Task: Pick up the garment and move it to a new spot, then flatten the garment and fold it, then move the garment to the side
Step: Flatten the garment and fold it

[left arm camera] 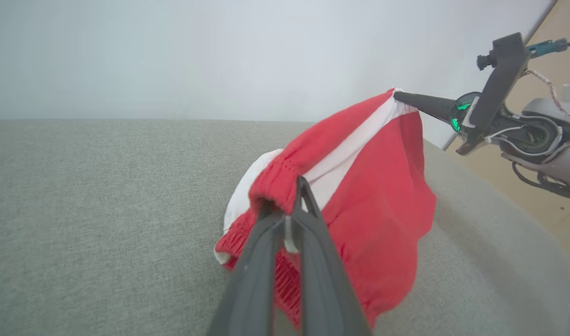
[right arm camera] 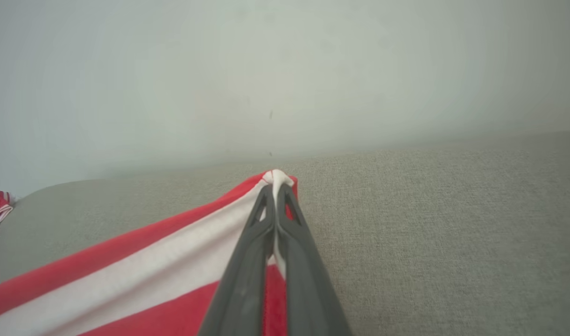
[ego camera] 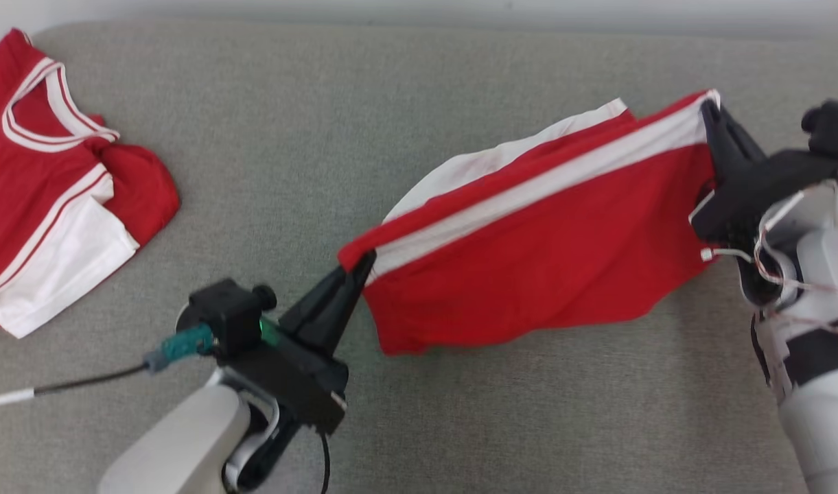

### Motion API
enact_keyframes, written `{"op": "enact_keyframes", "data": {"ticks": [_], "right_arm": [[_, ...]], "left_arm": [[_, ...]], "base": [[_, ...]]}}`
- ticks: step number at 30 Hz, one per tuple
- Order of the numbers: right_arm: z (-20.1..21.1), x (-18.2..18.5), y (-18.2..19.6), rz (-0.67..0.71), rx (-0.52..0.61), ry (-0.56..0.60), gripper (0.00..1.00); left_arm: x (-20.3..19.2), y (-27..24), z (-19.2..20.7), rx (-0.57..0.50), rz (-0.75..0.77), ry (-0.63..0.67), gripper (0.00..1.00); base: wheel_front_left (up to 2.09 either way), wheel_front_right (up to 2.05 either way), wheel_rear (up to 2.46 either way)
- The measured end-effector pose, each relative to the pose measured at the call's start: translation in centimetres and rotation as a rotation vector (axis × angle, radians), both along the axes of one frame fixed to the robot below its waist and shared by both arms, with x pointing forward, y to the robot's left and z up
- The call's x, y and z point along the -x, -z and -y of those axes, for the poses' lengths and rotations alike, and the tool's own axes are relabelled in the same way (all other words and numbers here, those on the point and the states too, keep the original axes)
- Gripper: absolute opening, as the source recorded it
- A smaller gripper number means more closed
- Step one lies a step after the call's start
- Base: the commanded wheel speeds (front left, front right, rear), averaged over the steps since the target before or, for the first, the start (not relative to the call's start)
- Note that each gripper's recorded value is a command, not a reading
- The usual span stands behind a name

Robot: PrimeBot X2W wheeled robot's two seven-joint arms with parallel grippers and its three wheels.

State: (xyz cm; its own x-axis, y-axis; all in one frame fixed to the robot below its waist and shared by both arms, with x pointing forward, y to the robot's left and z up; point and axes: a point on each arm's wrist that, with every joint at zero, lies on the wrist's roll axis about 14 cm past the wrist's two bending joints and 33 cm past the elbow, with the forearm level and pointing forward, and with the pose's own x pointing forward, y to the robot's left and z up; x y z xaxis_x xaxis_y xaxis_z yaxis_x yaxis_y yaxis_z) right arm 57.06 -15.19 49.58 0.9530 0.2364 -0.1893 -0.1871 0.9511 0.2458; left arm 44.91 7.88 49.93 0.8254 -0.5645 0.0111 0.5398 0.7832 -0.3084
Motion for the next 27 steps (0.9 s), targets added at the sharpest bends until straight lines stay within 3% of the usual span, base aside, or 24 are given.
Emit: {"op": "enact_keyframes", "data": {"ticks": [8,15,16,17,18,27], "right_arm": [[-2.2,-4.5,3.0,-0.048,0.058,-0.018,0.0],[-3.1,-5.6,6.7,-0.117,0.073,-0.015,0.0],[-3.2,-5.6,6.8,-0.115,0.071,-0.014,0.42],[-3.3,-5.6,6.8,-0.114,0.071,-0.013,1.0],[-3.2,-5.5,6.8,-0.115,0.072,-0.011,1.0],[-2.7,-4.1,5.1,-0.066,0.102,-0.021,1.0]], "left_arm": [[-3.8,2.6,-1.4,-0.032,-0.064,-0.047,0.0],[-4.4,5.1,-1.2,-0.058,-0.116,-0.035,0.0],[-4.5,5.1,-1.2,-0.059,-0.117,-0.039,0.14],[-4.5,5.1,-1.4,-0.059,-0.115,-0.043,0.92],[-4.6,4.9,-1.4,-0.059,-0.111,-0.047,1.0],[-4.0,2.5,-3.3,-0.033,-0.041,-0.132,1.0]], "base": [[0.0,0.0,0.0],[0.0,0.0,0.0],[0.0,0.0,0.0],[0.0,0.0,0.0],[0.0,0.0,0.0],[0.0,0.0,0.0]]}}
